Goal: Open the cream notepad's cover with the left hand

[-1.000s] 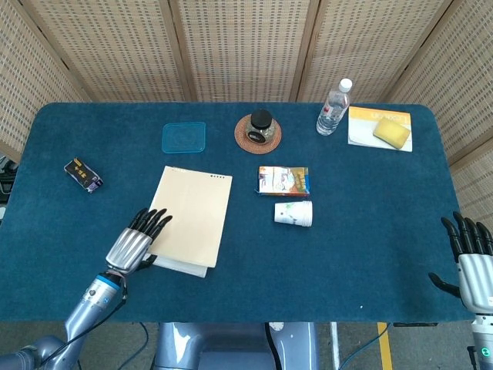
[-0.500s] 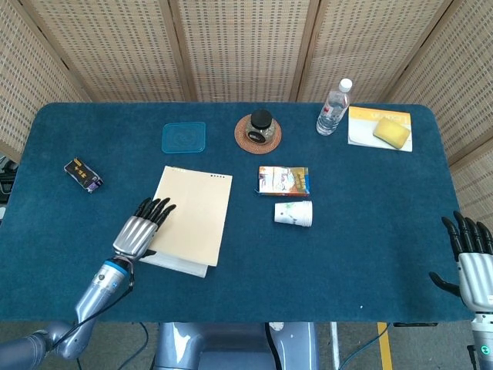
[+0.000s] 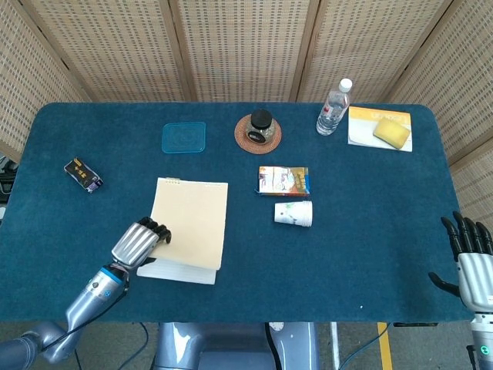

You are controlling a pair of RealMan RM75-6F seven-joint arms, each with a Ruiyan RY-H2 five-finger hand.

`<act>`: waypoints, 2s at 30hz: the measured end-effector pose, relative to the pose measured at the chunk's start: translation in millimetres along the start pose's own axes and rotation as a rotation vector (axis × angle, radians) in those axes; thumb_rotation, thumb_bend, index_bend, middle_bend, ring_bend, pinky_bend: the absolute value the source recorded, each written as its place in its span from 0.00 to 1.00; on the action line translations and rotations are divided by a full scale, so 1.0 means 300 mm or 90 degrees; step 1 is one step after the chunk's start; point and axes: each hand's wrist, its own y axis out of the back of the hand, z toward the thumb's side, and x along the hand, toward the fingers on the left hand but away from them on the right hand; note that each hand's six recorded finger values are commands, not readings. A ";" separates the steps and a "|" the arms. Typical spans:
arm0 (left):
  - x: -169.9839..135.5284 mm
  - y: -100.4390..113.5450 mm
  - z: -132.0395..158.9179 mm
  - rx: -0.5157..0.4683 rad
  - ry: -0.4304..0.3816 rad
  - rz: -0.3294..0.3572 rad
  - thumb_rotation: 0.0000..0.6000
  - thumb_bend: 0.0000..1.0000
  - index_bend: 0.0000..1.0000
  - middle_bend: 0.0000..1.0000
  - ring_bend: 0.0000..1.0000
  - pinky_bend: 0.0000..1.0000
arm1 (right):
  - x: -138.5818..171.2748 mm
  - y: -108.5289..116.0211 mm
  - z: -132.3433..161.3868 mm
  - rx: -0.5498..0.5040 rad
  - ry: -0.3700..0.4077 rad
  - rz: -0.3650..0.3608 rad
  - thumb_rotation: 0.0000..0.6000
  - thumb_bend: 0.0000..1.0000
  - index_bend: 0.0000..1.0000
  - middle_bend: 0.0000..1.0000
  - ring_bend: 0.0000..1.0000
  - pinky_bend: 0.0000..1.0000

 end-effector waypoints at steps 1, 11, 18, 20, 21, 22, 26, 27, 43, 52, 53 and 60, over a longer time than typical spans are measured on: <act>-0.023 0.000 0.005 0.002 -0.019 -0.002 1.00 0.62 0.78 0.59 0.45 0.34 | 0.000 -0.001 0.001 0.001 0.000 0.001 1.00 0.00 0.00 0.00 0.00 0.00; -0.109 0.078 -0.010 -0.131 -0.058 0.021 1.00 0.64 0.78 0.60 0.46 0.34 | 0.002 -0.015 0.014 0.012 0.006 0.006 1.00 0.00 0.00 0.00 0.00 0.00; -0.011 0.216 -0.071 -0.207 0.001 0.075 1.00 0.61 0.77 0.59 0.46 0.34 | 0.000 -0.016 0.015 0.014 0.005 0.004 1.00 0.00 0.00 0.00 0.00 0.00; 0.041 0.273 -0.087 -0.212 0.018 0.092 1.00 0.61 0.76 0.59 0.46 0.34 | -0.002 -0.014 0.013 0.014 0.002 0.003 1.00 0.00 0.00 0.00 0.00 0.00; 0.061 0.294 -0.091 -0.209 0.022 0.097 1.00 0.60 0.76 0.59 0.46 0.34 | -0.003 -0.014 0.011 0.013 0.001 0.003 1.00 0.00 0.00 0.00 0.00 0.00; 0.087 0.318 -0.095 -0.199 0.026 0.103 1.00 0.60 0.76 0.59 0.46 0.34 | -0.005 -0.013 0.010 0.013 0.000 0.003 1.00 0.00 0.00 0.00 0.00 0.00; 0.184 0.396 -0.105 -0.146 0.045 0.119 1.00 0.55 0.75 0.58 0.46 0.34 | -0.013 -0.010 -0.002 0.013 -0.010 0.001 1.00 0.00 0.00 0.00 0.00 0.00; 0.208 0.413 -0.105 -0.132 0.049 0.121 1.00 0.54 0.74 0.58 0.46 0.34 | -0.015 -0.009 -0.004 0.013 -0.012 0.000 1.00 0.00 0.00 0.00 0.00 0.00; 0.576 0.540 -0.064 -0.022 0.135 0.149 1.00 0.00 0.00 0.00 0.00 0.00 | -0.034 -0.008 -0.018 0.022 -0.031 -0.002 1.00 0.00 0.00 0.00 0.00 0.00; 0.583 0.594 -0.074 -0.033 0.150 0.180 1.00 0.00 0.00 0.00 0.00 0.00 | -0.038 -0.020 -0.020 0.025 -0.034 0.004 1.00 0.00 0.00 0.00 0.00 0.00; 0.571 0.604 -0.077 -0.032 0.148 0.188 1.00 0.00 0.00 0.00 0.00 0.00 | -0.037 -0.020 -0.019 0.022 -0.033 0.005 1.00 0.00 0.00 0.00 0.00 0.00; 0.428 0.685 -0.150 -0.032 0.163 0.239 1.00 0.00 0.00 0.00 0.00 0.00 | -0.025 -0.012 0.000 0.014 -0.016 0.003 1.00 0.00 0.00 0.00 0.00 0.00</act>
